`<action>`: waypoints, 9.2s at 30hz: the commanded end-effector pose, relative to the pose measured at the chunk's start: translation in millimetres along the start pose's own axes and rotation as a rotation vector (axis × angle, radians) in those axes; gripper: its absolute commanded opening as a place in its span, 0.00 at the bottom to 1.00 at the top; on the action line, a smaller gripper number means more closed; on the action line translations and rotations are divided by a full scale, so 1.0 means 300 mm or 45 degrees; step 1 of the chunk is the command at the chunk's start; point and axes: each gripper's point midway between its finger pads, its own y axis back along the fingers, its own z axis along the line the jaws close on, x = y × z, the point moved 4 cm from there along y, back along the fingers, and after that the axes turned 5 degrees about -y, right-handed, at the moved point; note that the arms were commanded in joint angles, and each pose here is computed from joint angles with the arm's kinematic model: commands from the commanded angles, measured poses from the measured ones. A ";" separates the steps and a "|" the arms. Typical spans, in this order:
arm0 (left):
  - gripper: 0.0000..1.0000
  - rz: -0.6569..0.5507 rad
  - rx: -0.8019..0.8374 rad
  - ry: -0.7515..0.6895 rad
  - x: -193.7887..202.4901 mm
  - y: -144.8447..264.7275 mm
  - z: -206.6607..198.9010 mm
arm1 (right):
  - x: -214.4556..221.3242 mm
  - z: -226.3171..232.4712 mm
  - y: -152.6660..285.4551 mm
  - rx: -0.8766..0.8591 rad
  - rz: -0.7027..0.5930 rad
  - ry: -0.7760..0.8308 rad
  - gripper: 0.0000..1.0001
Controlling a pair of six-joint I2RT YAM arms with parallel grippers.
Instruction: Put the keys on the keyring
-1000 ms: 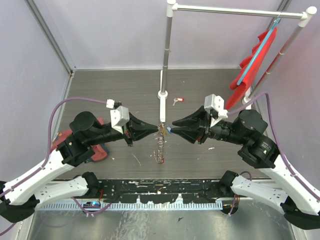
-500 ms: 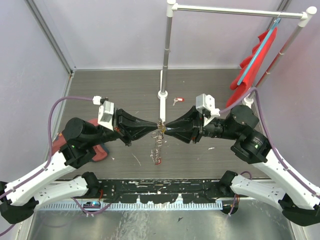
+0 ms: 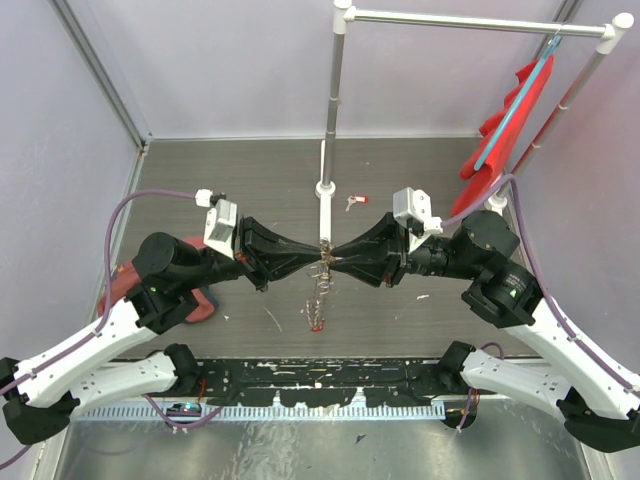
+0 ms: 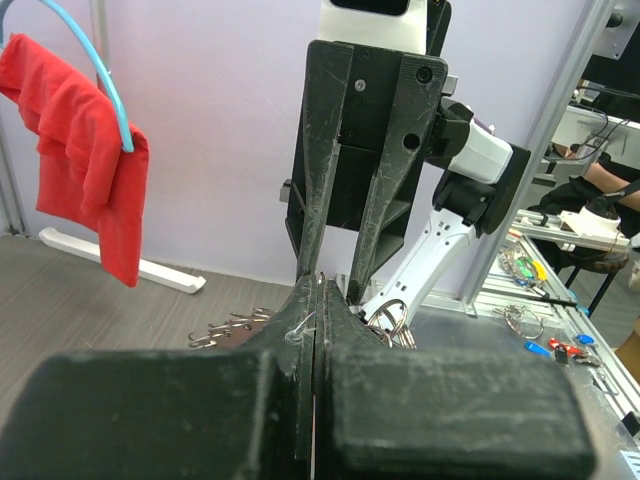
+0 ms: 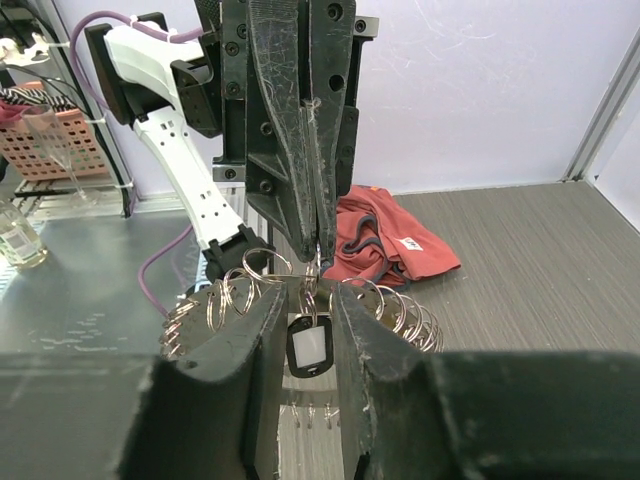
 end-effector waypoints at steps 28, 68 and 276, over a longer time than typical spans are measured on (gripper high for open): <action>0.17 -0.053 0.065 -0.047 -0.060 -0.018 -0.022 | -0.054 0.003 -0.009 -0.002 -0.015 -0.001 0.01; 0.60 0.476 -0.046 -0.293 0.091 0.061 0.060 | 0.140 -0.074 0.081 0.223 0.841 -0.220 0.01; 0.34 0.604 0.164 -0.237 0.248 -0.053 0.049 | 0.170 -0.018 0.046 0.048 0.810 -0.296 0.01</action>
